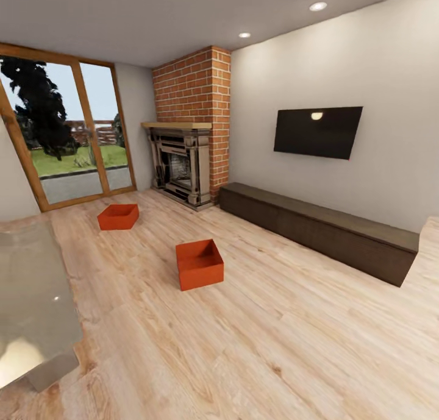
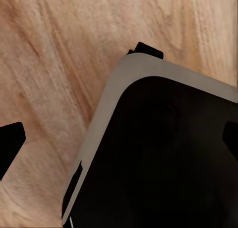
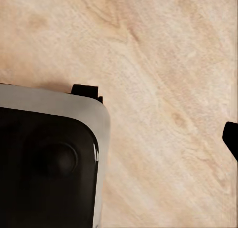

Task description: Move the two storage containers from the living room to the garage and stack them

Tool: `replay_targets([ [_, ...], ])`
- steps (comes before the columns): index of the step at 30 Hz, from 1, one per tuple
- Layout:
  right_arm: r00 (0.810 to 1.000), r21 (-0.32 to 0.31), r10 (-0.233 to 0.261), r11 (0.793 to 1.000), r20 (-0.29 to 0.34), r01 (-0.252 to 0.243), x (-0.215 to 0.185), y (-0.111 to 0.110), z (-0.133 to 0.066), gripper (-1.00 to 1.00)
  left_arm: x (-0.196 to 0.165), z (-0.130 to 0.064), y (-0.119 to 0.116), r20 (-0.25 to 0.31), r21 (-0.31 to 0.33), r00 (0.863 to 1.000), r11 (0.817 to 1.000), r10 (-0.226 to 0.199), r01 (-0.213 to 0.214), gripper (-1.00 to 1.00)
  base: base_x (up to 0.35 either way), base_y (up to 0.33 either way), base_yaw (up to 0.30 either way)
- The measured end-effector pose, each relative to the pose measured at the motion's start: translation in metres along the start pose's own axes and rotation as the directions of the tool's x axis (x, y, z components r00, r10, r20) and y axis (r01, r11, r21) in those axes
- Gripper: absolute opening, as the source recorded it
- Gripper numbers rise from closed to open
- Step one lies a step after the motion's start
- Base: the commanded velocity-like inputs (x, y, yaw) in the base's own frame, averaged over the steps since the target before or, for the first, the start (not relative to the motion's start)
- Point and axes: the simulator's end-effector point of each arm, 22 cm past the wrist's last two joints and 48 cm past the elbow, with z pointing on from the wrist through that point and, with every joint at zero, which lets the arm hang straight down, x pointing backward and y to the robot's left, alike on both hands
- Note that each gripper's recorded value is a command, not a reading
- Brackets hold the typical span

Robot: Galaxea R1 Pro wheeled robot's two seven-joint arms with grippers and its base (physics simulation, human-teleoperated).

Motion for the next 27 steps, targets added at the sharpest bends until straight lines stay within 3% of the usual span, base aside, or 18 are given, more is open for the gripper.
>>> replay_targets([
  [11,1.000,-0.001,0.001,1.000,0.000,-0.001,-0.0001,0.0009,0.0000,1.00,-0.0006,0.0000,-0.0001,0.002,0.000,1.000,1.000,0.001,-0.001,1.00,0.324,-0.053,0.256],
  [27,1.000,-0.010,-0.003,1.000,-0.004,0.003,0.0013,-0.0014,-0.0001,1.00,0.0000,0.0000,0.0000,0.000,0.000,1.000,1.000,-0.001,0.001,1.00,0.321,-0.103,0.021],
])
